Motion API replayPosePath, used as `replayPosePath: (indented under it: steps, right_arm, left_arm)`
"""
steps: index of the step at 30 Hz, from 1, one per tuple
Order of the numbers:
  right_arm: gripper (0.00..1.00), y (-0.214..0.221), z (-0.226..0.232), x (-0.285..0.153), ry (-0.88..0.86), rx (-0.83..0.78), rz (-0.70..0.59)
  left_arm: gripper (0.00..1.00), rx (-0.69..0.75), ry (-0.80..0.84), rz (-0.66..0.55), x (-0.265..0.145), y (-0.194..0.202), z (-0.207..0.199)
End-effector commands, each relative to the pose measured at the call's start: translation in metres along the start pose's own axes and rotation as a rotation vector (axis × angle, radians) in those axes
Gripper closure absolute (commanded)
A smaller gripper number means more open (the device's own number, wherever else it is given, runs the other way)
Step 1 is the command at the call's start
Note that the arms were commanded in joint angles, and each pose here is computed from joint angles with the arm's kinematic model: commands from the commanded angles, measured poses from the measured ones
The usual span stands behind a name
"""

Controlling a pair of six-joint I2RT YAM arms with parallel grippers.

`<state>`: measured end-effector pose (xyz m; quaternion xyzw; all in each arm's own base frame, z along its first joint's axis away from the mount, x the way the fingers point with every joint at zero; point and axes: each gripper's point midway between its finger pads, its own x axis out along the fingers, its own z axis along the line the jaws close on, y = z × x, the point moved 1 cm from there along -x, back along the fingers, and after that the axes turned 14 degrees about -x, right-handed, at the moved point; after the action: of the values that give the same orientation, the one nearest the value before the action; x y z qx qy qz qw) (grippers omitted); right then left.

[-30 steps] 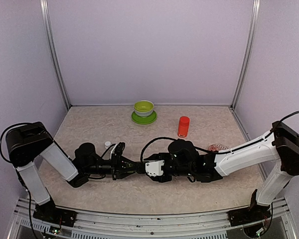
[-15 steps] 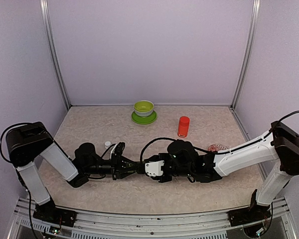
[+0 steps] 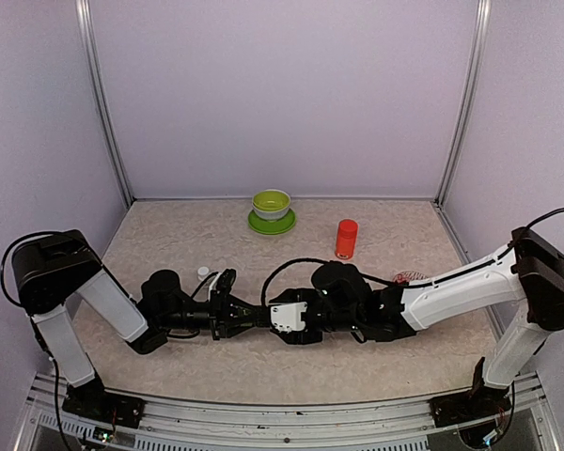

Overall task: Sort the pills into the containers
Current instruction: Open the lid of the pill container.

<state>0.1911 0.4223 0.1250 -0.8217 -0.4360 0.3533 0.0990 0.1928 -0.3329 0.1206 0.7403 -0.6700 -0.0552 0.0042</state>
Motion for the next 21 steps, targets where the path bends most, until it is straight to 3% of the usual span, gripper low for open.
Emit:
replayPosePath:
  steps: [1,9,21]
  right_arm:
    - [0.4,-0.01,0.002,-0.003,-0.039,0.033,-0.052]
    - [0.41,-0.007,-0.002,-0.016,-0.086,0.134,-0.162]
    - [0.44,0.0,-0.006,-0.024,-0.074,0.17,-0.216]
  left_arm:
    - [0.79,0.044,0.024,0.019,0.002,0.002,-0.009]
    - [0.79,0.059,0.037,0.042,0.005,0.004,-0.015]
    - [0.79,0.074,0.067,0.069,0.005,0.01,-0.023]
